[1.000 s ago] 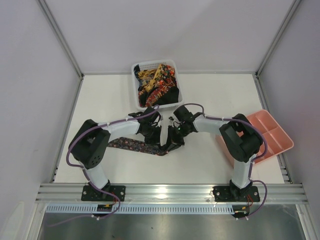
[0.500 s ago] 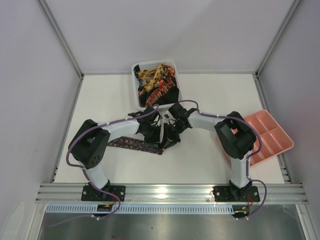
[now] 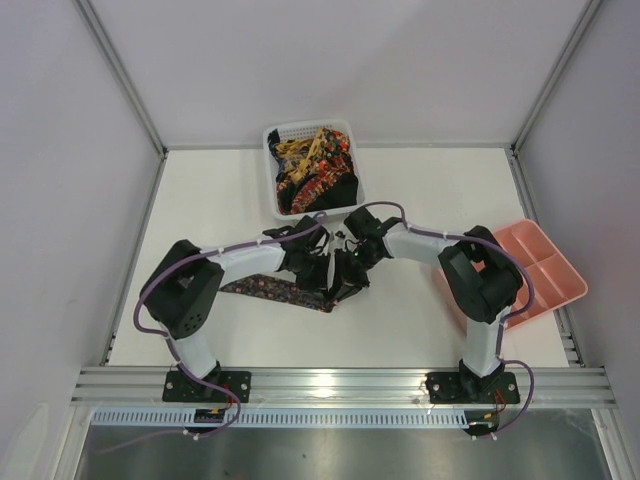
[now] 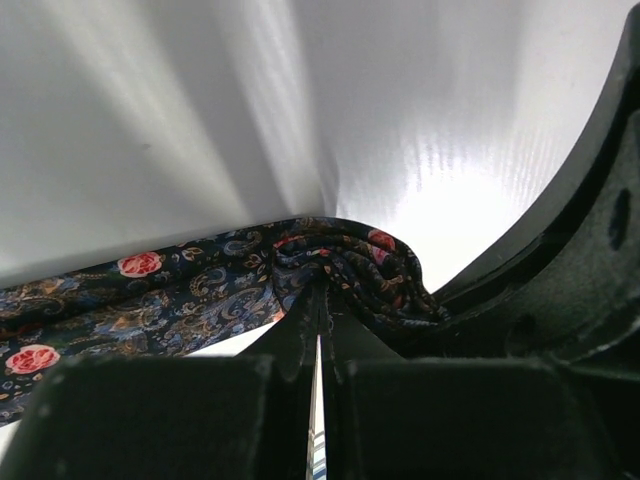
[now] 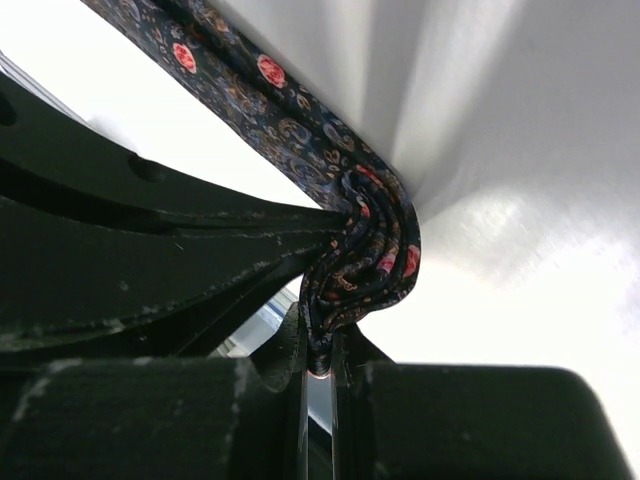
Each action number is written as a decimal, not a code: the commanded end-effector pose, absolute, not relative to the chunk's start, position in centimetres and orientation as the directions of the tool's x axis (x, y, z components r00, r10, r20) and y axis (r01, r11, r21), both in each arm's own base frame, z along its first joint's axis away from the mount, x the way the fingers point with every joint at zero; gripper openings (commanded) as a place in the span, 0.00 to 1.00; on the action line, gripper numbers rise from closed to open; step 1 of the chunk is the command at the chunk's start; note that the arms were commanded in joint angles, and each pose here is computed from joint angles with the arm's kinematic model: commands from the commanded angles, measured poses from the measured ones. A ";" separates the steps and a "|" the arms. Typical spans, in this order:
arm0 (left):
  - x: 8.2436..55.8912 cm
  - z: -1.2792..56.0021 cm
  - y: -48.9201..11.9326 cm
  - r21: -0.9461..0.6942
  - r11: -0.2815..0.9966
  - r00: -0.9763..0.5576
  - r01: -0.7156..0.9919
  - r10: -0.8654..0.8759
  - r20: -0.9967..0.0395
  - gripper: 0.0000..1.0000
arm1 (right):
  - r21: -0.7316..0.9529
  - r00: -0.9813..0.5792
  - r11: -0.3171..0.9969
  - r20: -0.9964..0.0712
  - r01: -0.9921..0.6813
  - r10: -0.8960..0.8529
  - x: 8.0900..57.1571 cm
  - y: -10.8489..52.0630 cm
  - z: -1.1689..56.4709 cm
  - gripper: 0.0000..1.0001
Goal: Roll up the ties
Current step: Roll the tie
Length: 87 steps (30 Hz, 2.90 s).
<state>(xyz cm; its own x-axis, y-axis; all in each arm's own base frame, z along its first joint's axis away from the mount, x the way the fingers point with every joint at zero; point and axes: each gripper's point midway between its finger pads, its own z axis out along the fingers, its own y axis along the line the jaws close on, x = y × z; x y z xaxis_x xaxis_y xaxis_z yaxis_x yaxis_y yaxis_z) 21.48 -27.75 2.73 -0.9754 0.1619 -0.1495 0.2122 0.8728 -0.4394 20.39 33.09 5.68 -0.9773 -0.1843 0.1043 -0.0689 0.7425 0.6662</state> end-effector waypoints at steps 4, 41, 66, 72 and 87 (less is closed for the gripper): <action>21.2 2.7 -29.2 -0.449 0.863 -0.972 0.230 0.179 -0.153 0.01 | 0.738 -0.977 0.664 0.029 -0.122 -0.212 19.8 32.6 8.9 0.00; 22.2 1.7 -26.2 -0.282 0.925 -0.960 0.253 0.205 -0.191 0.01 | 0.635 -0.959 0.767 0.149 -0.093 -0.240 21.0 36.7 3.5 0.00; 22.2 1.6 -25.1 -0.359 0.906 -0.951 0.223 0.121 -0.285 0.01 | 0.596 -0.972 0.794 0.093 -0.119 -0.216 20.5 35.5 3.2 0.00; 22.5 2.0 -24.5 -0.332 0.921 -0.948 0.206 0.104 -0.300 0.01 | 0.597 -0.975 0.794 0.086 -0.115 -0.206 20.9 35.9 3.3 0.00; 24.5 3.9 -20.7 -0.259 0.959 -0.923 0.115 0.007 -0.385 0.01 | 0.573 -0.976 0.812 0.086 -0.114 -0.198 20.9 35.4 3.4 0.00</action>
